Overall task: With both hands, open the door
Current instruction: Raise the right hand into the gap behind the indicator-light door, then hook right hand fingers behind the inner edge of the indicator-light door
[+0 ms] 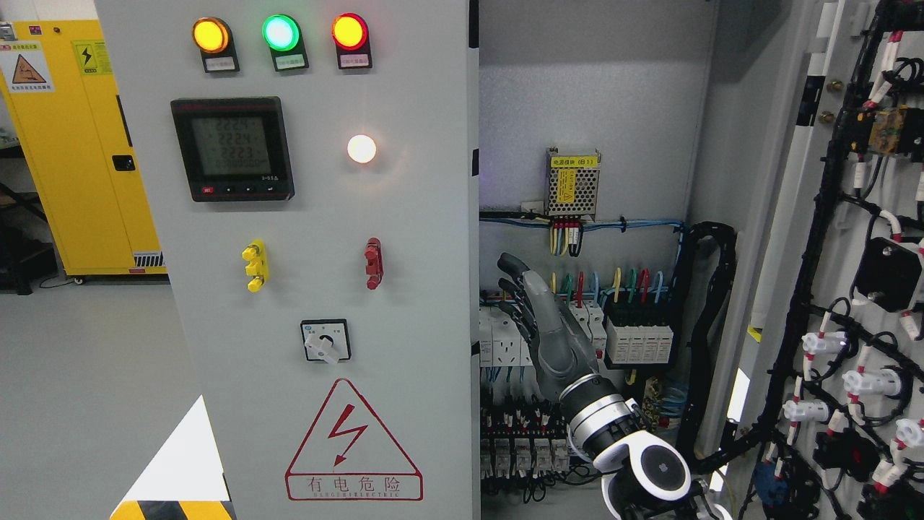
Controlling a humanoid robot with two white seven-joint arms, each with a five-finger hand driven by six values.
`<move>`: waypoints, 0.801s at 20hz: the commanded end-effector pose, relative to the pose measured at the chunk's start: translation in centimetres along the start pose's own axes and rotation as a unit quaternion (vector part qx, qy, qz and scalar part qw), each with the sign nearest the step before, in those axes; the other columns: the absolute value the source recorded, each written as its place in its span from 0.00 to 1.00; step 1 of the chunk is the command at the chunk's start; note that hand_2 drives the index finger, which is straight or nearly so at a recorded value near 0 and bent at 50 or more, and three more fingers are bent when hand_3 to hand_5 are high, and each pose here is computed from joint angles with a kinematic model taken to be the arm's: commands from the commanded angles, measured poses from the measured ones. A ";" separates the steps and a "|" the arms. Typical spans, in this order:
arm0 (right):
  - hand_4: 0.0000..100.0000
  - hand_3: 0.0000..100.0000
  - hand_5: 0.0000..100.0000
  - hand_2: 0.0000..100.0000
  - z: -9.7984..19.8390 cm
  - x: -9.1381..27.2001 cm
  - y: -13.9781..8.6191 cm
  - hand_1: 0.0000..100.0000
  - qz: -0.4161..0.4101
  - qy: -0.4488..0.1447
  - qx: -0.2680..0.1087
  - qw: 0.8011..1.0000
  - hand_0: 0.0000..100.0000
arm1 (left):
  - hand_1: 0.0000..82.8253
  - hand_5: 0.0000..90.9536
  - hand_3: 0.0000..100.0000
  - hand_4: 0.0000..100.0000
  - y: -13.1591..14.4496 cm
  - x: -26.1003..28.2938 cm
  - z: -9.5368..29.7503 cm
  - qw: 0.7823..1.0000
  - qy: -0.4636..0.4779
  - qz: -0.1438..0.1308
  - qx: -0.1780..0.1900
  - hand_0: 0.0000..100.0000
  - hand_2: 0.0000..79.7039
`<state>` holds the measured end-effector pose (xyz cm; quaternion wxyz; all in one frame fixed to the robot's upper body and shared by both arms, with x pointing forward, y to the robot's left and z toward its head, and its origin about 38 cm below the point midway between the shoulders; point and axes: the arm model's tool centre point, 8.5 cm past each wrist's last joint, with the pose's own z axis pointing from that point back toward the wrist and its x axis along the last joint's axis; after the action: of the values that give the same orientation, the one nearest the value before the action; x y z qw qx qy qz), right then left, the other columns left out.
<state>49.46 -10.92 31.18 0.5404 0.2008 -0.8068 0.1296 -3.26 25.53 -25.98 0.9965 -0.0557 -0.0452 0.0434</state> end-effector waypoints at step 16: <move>0.00 0.00 0.00 0.00 -0.6 0.2 0.7 0.07 -0.046 -0.005 0.083 0.995 0.21 | 0.15 0.00 0.00 0.00 0.3 0.8 -0.1 1.000 -0.009 -0.005 0.000 0.32 0.00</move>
<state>49.11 -9.84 31.88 0.5178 0.2774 -0.7905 0.1730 -3.13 25.50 -25.98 0.9964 -0.0572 -0.0460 0.0415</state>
